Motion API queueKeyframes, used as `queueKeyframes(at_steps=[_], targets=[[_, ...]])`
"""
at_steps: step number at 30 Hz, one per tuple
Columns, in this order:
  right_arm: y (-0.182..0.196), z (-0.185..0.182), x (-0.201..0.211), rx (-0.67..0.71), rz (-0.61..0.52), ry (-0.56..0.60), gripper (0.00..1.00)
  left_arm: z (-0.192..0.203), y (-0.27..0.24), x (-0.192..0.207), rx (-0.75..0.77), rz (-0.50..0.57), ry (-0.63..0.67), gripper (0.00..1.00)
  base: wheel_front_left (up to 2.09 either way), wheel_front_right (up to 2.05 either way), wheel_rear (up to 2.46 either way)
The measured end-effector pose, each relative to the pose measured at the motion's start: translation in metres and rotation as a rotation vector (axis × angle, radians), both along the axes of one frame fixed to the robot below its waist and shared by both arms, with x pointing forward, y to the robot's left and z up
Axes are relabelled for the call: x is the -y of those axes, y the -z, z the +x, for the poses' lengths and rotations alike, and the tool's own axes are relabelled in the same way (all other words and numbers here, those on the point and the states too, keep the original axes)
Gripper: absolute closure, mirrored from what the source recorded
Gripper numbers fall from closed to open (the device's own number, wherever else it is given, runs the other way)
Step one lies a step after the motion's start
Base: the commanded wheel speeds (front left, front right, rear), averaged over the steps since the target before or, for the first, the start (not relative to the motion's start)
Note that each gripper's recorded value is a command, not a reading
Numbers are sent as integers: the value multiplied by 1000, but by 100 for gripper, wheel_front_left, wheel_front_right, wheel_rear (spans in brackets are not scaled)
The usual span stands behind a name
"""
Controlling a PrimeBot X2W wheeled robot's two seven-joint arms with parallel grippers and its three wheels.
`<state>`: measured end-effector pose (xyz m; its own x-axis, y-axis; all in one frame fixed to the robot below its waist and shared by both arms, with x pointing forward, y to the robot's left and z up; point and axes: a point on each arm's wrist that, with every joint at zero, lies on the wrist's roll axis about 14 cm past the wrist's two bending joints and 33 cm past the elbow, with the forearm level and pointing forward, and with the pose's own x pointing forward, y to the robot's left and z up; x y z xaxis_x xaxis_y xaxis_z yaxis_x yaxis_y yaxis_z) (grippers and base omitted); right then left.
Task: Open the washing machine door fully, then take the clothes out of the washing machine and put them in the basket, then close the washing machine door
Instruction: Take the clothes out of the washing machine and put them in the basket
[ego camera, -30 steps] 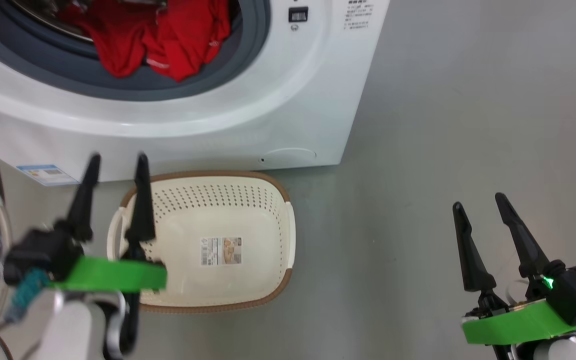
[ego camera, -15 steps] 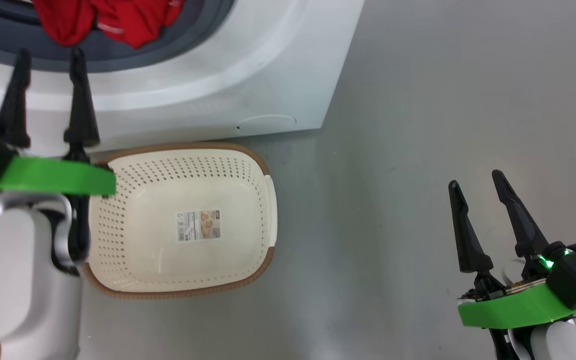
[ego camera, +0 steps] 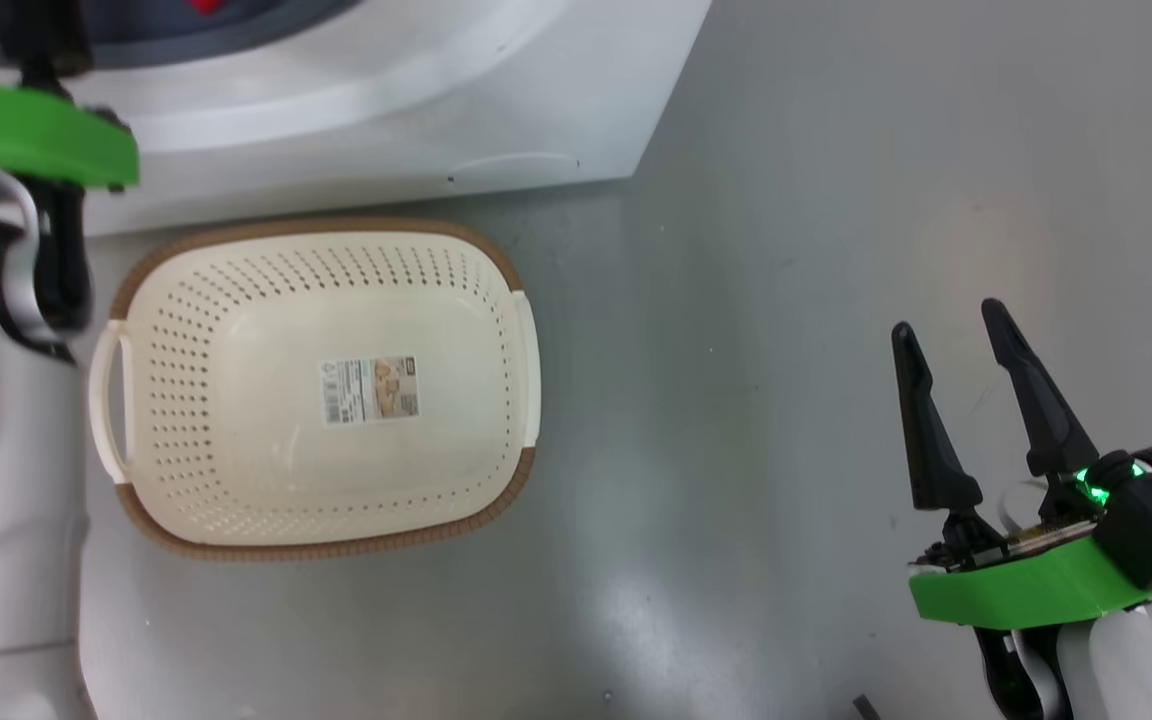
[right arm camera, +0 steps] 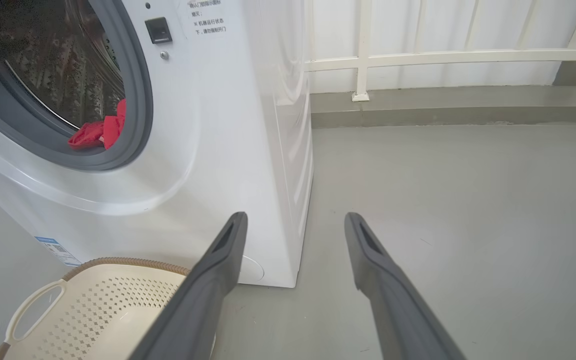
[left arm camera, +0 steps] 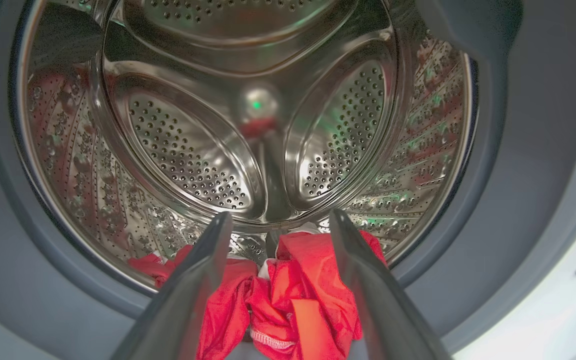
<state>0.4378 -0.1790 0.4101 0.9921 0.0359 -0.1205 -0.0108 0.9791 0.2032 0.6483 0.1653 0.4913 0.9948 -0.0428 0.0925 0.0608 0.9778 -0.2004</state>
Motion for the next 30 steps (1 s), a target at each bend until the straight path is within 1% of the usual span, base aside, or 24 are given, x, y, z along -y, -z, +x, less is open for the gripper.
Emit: queueKeyframes(at_steps=[5, 11, 18, 23, 30], targets=[[11, 8, -3, -16, 1, -12, 0, 19, 19, 1, -41, 8, -3, 0, 0, 0, 0], [24, 9, -3, -47, -2, -15, 0, 34, 42, -3, -93, 58, -18, 0, 0, 0, 0], [26, 7, 0, -57, -21, -11, 0, 50, 54, -6, -131, 78, -33, 0, 0, 0, 0], [26, 2, 1, -65, -25, -11, 0, 56, 64, -12, -184, 143, -50, 0, 0, 0, 0], [21, -4, 4, -66, -34, -4, 0, 63, 75, -11, -271, 168, -50, 0, 0, 0, 0]])
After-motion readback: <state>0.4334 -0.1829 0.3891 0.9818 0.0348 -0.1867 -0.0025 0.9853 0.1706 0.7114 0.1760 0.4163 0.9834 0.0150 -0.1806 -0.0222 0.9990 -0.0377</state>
